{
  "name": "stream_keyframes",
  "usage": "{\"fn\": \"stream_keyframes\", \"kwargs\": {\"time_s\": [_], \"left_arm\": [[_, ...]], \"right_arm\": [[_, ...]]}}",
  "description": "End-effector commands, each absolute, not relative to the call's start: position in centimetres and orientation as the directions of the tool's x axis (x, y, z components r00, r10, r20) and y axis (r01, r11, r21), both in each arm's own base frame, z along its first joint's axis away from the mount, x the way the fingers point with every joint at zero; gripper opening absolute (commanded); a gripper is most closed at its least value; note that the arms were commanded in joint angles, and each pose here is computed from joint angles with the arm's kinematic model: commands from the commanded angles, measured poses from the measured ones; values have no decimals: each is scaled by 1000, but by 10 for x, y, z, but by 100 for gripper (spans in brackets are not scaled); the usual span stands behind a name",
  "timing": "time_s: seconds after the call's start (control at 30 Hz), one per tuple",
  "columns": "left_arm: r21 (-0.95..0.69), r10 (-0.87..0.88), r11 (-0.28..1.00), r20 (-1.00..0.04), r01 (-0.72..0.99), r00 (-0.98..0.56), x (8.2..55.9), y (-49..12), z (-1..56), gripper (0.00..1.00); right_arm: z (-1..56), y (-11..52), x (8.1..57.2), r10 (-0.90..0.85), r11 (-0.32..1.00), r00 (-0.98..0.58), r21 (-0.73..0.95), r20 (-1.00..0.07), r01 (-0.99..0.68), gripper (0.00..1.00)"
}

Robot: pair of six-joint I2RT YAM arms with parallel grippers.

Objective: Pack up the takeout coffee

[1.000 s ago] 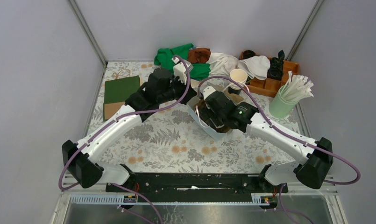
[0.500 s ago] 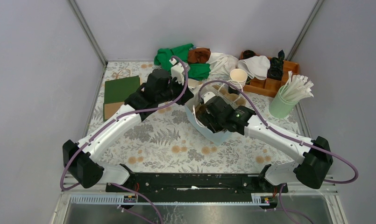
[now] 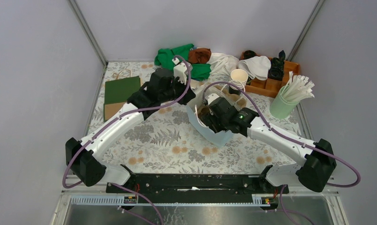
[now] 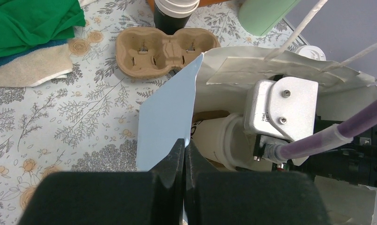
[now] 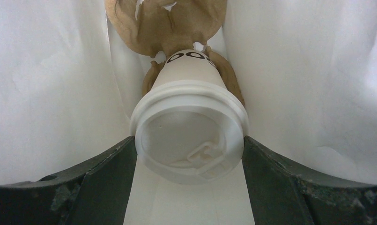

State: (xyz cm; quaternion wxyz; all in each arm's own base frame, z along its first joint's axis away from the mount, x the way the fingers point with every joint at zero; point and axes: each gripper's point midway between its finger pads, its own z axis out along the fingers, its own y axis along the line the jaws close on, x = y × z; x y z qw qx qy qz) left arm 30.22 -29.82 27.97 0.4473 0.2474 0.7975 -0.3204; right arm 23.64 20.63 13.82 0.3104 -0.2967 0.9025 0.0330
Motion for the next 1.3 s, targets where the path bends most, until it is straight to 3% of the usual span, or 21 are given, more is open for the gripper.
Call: {"fn": "stream_keyframes", "kwargs": {"time_s": [0.0, 1.27], "left_arm": [[-286, 40, 629, -917, 723, -397, 307, -307, 324, 0], [-332, -11, 585, -915, 740, -402, 306, -318, 341, 0]], "right_arm": [[119, 194, 225, -507, 834, -686, -97, -522, -543, 38], [68, 190, 209, -521, 830, -760, -23, -389, -558, 38]]}}
